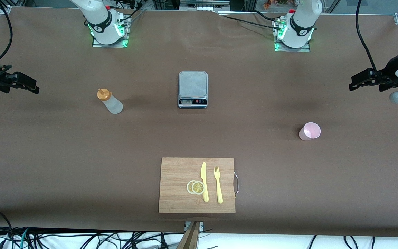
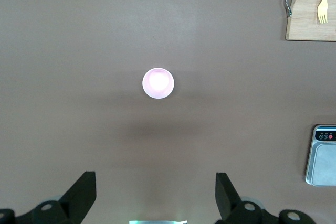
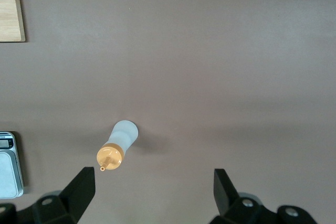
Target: Add sauce to pink cup with both arms
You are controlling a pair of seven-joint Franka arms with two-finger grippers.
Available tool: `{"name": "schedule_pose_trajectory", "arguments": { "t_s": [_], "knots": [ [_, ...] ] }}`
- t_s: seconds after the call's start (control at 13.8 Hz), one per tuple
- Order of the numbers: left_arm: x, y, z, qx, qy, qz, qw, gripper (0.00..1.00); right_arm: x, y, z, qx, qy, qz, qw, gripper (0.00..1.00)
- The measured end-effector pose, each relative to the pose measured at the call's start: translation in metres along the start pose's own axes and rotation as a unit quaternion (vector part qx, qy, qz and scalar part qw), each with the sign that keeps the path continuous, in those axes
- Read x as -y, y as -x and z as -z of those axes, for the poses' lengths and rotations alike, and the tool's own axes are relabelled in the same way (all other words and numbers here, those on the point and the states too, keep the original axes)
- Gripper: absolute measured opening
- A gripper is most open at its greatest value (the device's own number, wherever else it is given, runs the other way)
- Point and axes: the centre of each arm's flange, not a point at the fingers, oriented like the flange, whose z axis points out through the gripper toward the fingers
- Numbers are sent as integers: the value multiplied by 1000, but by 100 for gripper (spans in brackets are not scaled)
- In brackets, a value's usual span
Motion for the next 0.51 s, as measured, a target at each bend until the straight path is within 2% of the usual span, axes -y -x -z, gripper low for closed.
{"name": "schedule_pose_trajectory", "arguments": {
  "t_s": [0.51],
  "knots": [
    [-7,0,0,0,-1,-6,1000,100,0,0,0,0,0,0,1000,100]
  ]
}}
